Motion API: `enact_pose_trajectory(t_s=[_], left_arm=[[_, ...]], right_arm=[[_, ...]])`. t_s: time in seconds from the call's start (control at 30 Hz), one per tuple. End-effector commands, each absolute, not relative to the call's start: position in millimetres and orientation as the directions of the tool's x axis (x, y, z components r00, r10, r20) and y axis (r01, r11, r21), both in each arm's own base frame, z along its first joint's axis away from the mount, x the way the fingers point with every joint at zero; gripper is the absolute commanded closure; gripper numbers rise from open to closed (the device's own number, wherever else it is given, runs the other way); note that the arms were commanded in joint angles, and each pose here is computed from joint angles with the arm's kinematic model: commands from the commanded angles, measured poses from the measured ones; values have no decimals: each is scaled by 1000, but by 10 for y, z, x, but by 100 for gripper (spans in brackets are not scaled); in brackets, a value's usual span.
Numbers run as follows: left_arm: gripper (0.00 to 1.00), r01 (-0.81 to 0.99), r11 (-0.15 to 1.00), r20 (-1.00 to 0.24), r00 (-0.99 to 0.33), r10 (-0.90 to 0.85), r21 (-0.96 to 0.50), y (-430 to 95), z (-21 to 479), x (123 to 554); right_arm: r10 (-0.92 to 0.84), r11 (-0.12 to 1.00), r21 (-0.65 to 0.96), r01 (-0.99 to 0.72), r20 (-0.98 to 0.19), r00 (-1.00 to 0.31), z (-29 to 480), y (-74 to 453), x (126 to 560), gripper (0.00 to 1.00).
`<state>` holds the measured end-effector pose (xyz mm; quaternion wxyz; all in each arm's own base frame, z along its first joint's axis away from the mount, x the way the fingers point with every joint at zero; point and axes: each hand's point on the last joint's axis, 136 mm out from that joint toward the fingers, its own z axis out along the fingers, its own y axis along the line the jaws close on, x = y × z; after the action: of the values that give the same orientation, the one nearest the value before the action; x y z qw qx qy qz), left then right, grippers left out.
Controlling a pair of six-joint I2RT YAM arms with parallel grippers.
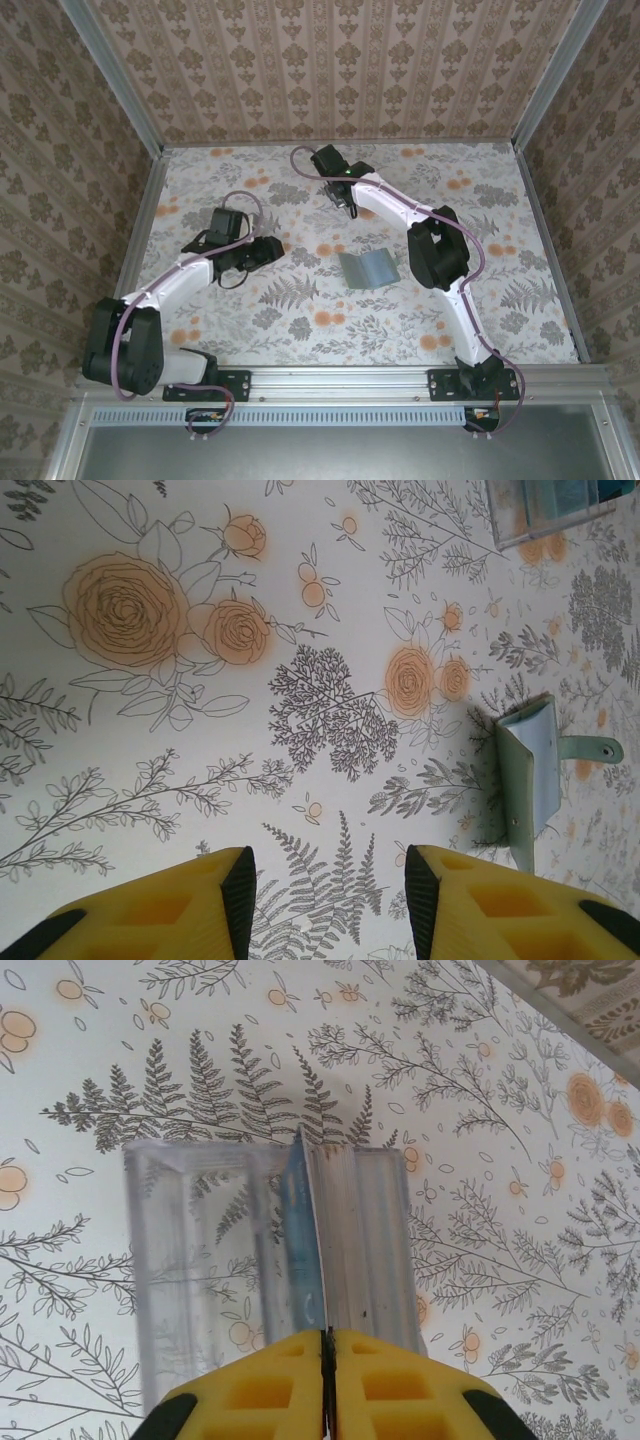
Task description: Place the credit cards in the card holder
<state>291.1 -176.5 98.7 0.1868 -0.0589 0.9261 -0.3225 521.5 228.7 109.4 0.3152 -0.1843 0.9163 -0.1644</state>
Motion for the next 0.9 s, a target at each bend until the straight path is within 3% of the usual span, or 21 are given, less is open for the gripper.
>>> enact_pose_trajectory(t_s=[0.0,0.23,0.47,0.63,0.7,0.87], left_arm=[[54,78,754,-334,-922,-194,-652,-1871,1145,2978],[54,182,630,-356,-921,-160,-755,-2174,1327,2950],[53,262,602,-377,-923,-72,-755,-2495,1358,2819],[53,309,547,-344,-938,39,-778,-2908,1243,2568],[55,319,523,-333,-940,70,-791,-3049,1210,2509],[72,325,520,-288,-945,153,-790,-3300,979,2355]], right_arm=[[-420,897,-378,-230,-561,-713,1433,2313,5184,90],[-326,946,-226,-234,-643,-693,1753,2377,5011,98],[-78,951,165,-262,-691,-719,2028,2287,4569,99],[168,786,568,-243,-575,-801,1947,1970,3962,100],[188,735,639,-226,-512,-838,1801,1887,3706,100],[228,620,777,-109,-312,-922,1316,1762,3186,100]])
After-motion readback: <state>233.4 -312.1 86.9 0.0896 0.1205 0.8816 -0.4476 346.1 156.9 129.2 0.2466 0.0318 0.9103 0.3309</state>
